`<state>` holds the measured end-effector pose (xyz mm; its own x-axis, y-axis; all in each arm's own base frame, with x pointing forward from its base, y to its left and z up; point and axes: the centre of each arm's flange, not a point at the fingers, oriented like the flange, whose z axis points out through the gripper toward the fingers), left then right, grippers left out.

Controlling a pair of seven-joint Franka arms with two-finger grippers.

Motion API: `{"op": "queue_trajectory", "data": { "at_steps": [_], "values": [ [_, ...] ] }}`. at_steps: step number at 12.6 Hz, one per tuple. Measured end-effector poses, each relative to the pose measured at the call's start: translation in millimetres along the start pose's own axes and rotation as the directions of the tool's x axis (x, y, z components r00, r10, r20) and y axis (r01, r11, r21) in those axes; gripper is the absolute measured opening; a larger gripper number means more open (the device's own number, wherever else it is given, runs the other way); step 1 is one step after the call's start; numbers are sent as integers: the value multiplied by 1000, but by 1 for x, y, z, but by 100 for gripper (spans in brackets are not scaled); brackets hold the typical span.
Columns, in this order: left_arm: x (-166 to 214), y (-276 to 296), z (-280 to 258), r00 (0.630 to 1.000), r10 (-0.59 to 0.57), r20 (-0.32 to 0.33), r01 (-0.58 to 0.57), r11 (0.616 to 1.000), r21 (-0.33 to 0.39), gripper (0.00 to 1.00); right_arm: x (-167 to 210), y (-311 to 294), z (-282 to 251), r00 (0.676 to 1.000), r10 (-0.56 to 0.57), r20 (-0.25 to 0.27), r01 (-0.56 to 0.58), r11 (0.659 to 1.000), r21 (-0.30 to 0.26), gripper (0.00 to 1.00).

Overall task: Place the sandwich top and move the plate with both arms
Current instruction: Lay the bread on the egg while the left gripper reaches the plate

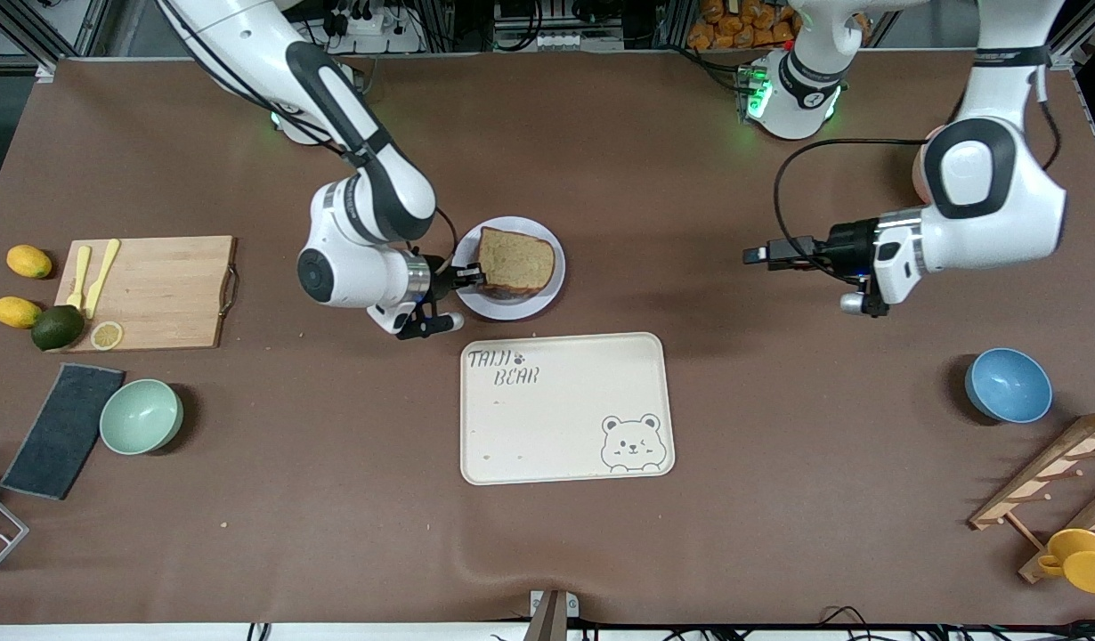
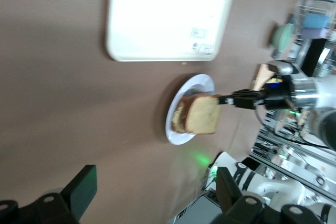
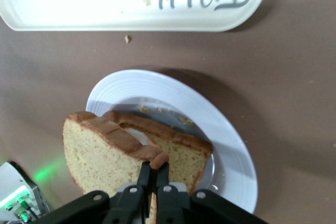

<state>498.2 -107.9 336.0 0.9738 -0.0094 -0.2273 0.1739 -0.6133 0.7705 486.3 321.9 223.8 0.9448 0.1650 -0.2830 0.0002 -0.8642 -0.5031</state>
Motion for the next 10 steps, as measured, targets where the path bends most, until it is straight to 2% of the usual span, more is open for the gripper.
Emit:
{"op": "queue_trajectory", "data": {
  "at_steps": [3, 6, 10],
  "values": [
    [-9, -22, 48, 994, 104, -27, -107, 987, -119, 100, -2, 9, 3, 1000, 9, 2, -9, 1000, -8, 7],
    [-16, -44, 93, 988, 138, -67, -149, 964, -218, 100, -1, 22, 2, 999, 32, 2, -32, 999, -11, 11],
    [-24, -55, 154, 986, 121, -115, -150, 948, -283, 100, 3, 32, -7, 999, 52, -1, -52, 999, -2, 56]
  ]
}}
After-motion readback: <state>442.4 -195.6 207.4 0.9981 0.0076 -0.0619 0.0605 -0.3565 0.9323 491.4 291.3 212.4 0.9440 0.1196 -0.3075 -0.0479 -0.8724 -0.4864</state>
